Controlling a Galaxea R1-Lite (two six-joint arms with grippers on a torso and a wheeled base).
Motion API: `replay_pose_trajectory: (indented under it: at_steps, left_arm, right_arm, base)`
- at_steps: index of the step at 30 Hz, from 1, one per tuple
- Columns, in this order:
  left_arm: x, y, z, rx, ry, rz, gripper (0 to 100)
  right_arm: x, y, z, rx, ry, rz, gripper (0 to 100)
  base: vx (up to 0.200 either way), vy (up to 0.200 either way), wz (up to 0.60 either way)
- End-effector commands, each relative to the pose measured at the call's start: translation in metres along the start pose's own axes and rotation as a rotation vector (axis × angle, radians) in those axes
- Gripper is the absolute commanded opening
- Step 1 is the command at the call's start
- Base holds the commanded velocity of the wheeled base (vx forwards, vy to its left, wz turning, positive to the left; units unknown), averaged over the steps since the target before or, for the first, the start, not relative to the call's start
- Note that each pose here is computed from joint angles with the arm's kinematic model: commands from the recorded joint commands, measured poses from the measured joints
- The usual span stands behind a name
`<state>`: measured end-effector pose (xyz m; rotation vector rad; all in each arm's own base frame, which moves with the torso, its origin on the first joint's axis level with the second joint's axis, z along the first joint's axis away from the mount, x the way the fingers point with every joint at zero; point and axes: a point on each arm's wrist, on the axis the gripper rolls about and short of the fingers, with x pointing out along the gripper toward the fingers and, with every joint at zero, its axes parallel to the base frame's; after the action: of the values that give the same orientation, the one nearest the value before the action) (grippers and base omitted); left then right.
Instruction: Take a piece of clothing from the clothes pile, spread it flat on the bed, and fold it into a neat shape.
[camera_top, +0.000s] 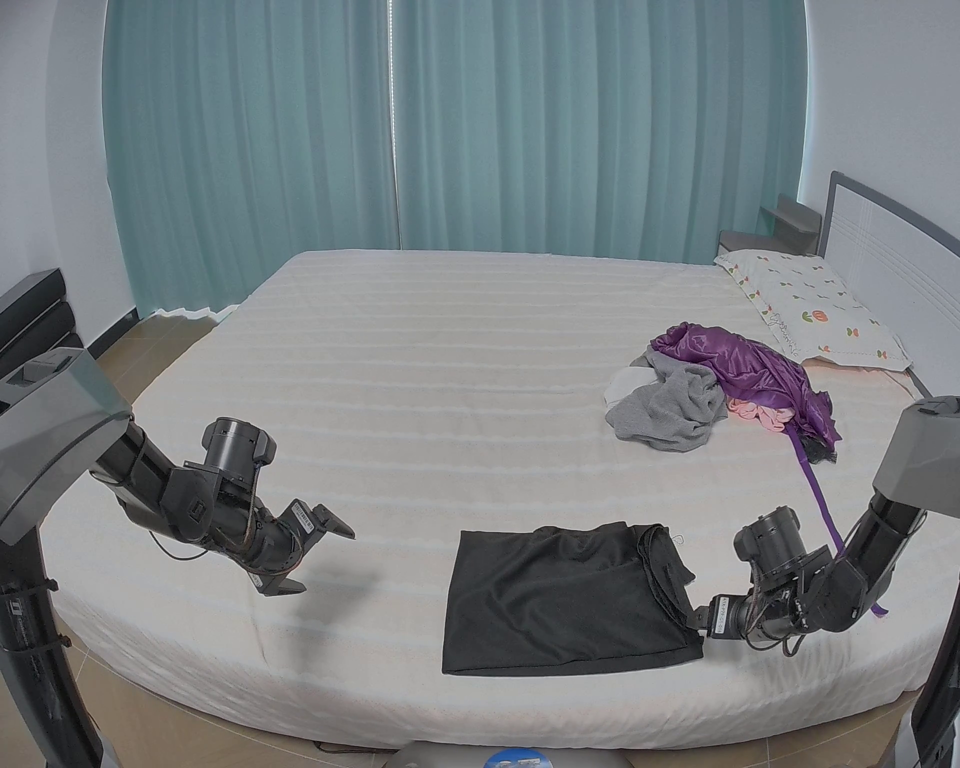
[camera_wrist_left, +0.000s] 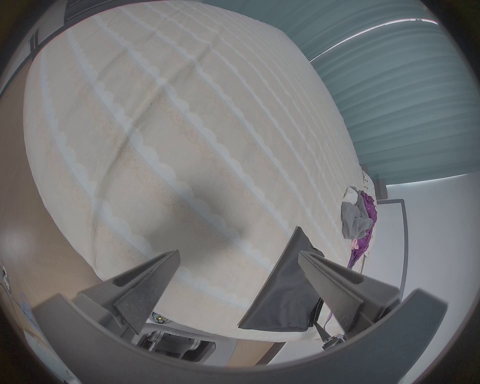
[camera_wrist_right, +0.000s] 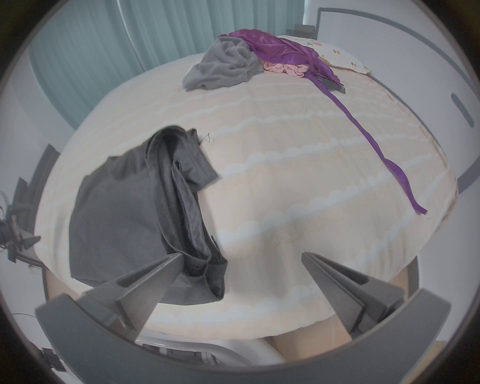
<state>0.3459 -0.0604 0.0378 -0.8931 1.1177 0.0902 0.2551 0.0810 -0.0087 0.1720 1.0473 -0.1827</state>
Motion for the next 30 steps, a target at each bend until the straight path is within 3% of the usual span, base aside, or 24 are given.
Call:
replay_pose_trajectory:
  at_steps: [1,2,4,12,16,17,30]
  left_arm:
    - [0.0,0.0,0.0,0.002,0.0,0.001,100]
    - [0.0,0.0,0.0,0.001,0.0,0.001,100]
    - [0.0,0.0,0.0,0.001,0.0,0.001,100]
    - [0.0,0.0,0.0,0.002,0.0,0.001,100]
    - [0.0,0.0,0.0,0.002,0.0,0.001,100]
    - [0.0,0.0,0.0,0.002,0.0,0.001,100]
    - [0.001,0.0,-0.001,0.005,0.002,0.002,100]
  right_arm:
    - [-0.008,-0.017,-0.001,0.04,-0.009,0.033,100]
    - [-0.006,-0.013,0.002,0.062,-0.036,0.152,100]
    - [0.0,-0.009,0.005,0.066,-0.05,0.207,100]
    - [0.03,0.006,0.0,0.028,-0.044,0.335,100]
    - [0.04,0.009,-0.006,0.001,-0.04,0.346,100]
    - [0.044,0.009,-0.007,-0.011,-0.034,0.339,0]
    - [0.017,-0.004,-0.003,-0.008,-0.098,0.342,0]
  base:
    - [0.0,0.0,0.0]
    - [0.0,0.0,0.0]
    - [0.0,0.0,0.0]
    - [0.0,0.0,0.0]
    - [0.0,0.0,0.0]
    - [0.0,0.0,0.0]
    - [0.0,0.0,0.0]
